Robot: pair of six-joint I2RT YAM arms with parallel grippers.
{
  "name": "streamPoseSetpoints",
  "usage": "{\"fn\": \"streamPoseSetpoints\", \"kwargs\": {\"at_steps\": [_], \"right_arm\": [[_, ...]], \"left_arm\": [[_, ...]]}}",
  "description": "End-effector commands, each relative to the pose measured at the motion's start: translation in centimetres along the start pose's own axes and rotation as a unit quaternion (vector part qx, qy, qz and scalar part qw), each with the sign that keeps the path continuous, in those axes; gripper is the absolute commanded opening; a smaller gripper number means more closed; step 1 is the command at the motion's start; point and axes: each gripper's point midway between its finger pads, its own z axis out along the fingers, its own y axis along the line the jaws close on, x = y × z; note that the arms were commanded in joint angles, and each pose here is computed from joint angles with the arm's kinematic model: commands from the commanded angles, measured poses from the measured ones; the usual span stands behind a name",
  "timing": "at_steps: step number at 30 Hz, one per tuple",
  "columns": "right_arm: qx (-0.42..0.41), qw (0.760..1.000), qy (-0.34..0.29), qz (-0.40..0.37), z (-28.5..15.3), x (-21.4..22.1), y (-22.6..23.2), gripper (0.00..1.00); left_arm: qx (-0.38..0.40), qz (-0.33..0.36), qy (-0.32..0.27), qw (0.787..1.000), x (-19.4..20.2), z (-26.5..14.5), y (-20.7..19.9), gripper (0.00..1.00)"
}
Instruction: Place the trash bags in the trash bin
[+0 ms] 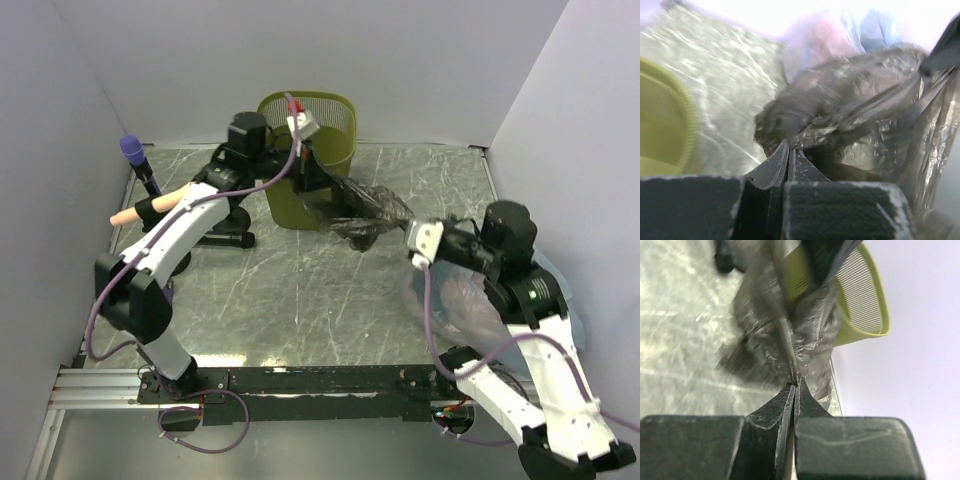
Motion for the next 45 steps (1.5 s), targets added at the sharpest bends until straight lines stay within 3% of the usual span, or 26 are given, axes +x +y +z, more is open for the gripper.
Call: {"fn": "streamPoseSetpoints", "kwargs": {"at_steps": [1,7,8,9,10,11,14,17,22,27,33,38,43,45], "right_arm": [[-0.024,0.999,0.019,-0.041,-0.9,1.2,2.3,0.00],[-0.015,0.998,0.033,-0.043,-0.8,2.2,2.4,0.01],[-0.015,0.998,0.036,-0.044,-0.9,2.3,2.5,0.06],[-0.015,0.999,0.041,-0.031,-0.9,2.6,2.7,0.29],[-0.021,0.999,0.042,-0.017,-1.0,2.5,3.0,0.39],[-0.024,0.999,0.042,0.005,-1.1,2.2,3.0,0.57],[-0.007,0.990,0.018,0.136,-1.3,-1.0,0.8,0.82],[-0.017,0.976,-0.014,0.218,-1.6,-4.5,-1.0,0.91],[-0.018,0.933,0.001,0.359,0.8,-5.0,-3.9,0.91],[-0.099,0.879,0.005,0.466,4.7,-2.8,-1.2,0.89],[-0.136,0.838,0.018,0.529,7.3,-0.3,1.0,0.88],[-0.193,0.798,-0.006,0.571,8.3,-0.8,2.0,0.88],[-0.255,0.710,-0.023,0.656,8.9,-1.0,3.5,0.85],[-0.253,0.698,-0.015,0.670,9.2,-0.4,3.9,0.84]], "left_arm": [[0.007,0.080,-0.043,0.996,-4.4,-2.5,-3.2,0.01],[0.008,0.079,-0.030,0.996,-3.0,-3.2,-3.9,0.01],[0.006,0.080,-0.029,0.996,-3.0,-3.3,-4.0,0.01],[0.002,0.081,-0.029,0.996,-2.9,-3.4,-4.0,0.01],[0.000,0.083,-0.030,0.996,-3.0,-3.5,-4.1,0.01],[-0.008,0.084,-0.030,0.996,-3.0,-3.6,-3.9,0.01],[-0.025,0.113,-0.029,0.993,-2.8,-4.0,-3.5,0.01],[-0.038,0.150,-0.012,0.988,-1.7,-4.3,-3.0,0.01],[-0.054,0.282,0.021,0.958,-0.5,-4.5,-3.9,0.01],[-0.083,0.386,0.024,0.919,-0.3,-5.2,-4.6,0.01],[-0.097,0.412,0.009,0.906,-1.1,-6.3,-5.5,0.01],[-0.100,0.428,0.006,0.898,-1.1,-6.5,-5.9,0.01],[-0.109,0.445,-0.004,0.889,-1.4,-6.5,-5.9,0.01],[-0.112,0.452,-0.012,0.885,-1.8,-6.5,-6.0,0.01]]}}
